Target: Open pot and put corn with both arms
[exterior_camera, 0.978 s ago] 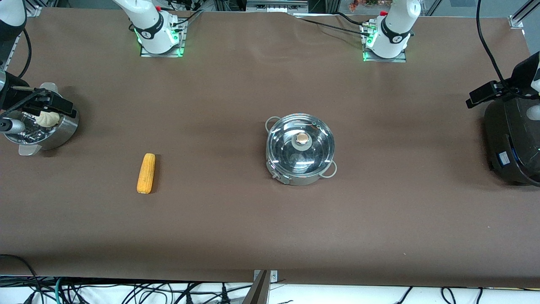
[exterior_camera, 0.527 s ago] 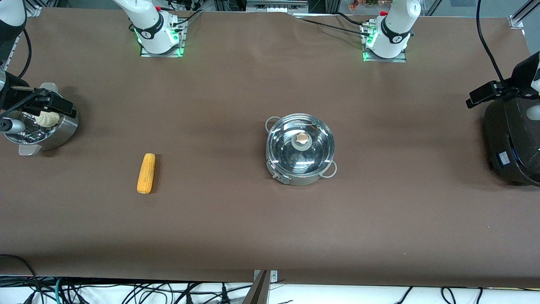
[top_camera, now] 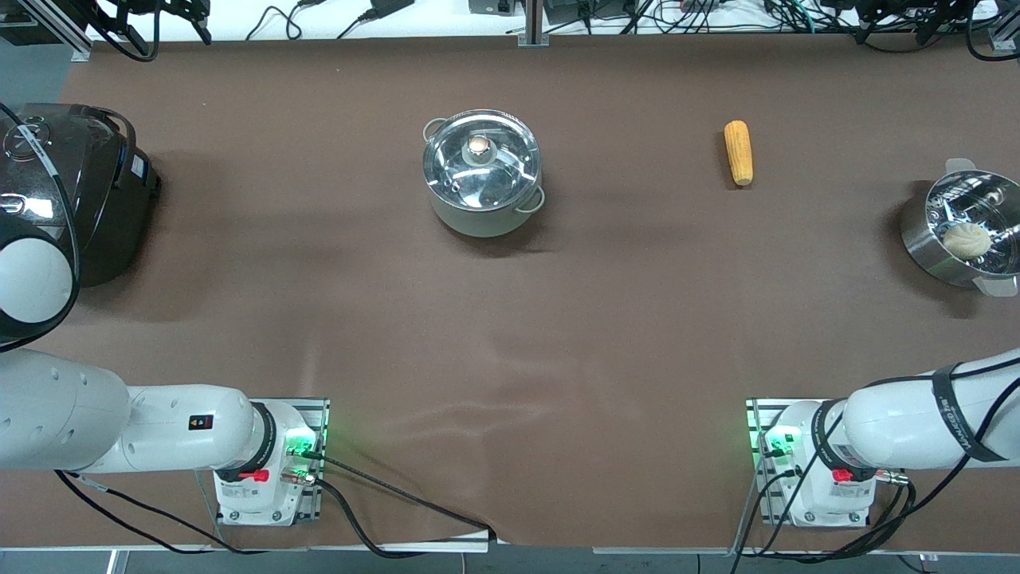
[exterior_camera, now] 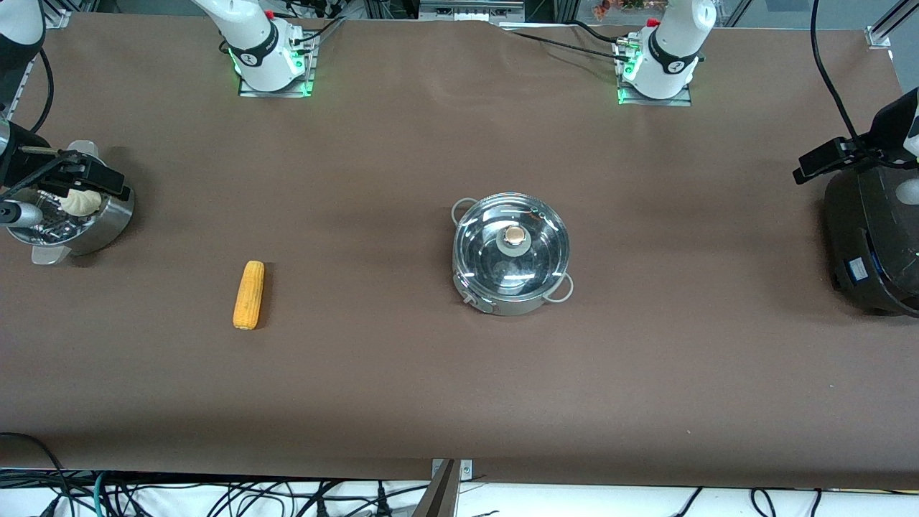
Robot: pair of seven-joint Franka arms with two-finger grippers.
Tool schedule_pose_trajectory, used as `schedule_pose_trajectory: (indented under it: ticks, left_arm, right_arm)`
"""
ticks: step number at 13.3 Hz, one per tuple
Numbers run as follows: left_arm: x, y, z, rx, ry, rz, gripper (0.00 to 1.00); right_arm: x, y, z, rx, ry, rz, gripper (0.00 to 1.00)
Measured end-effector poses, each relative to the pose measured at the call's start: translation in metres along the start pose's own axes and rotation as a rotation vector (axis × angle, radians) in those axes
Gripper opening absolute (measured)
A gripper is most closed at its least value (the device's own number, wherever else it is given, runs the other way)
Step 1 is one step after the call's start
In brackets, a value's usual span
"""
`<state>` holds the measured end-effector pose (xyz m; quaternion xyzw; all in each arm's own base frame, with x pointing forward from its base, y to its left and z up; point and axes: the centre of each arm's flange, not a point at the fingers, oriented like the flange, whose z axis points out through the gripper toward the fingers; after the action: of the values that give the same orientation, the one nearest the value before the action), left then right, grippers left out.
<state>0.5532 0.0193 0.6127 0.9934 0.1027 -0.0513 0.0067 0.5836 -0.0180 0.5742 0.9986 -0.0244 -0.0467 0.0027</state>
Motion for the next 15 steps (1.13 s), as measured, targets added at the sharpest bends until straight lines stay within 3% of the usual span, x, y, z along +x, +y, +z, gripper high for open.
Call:
schedule_pose_trajectory:
  ticks: [15]
  left_arm:
    - [0.0000,0.0000,0.0002,0.000,-0.001,0.000,1.00]
  right_arm:
    - [0.0036,0.0032,0.0041,-0.001,-0.001,0.006,1.00]
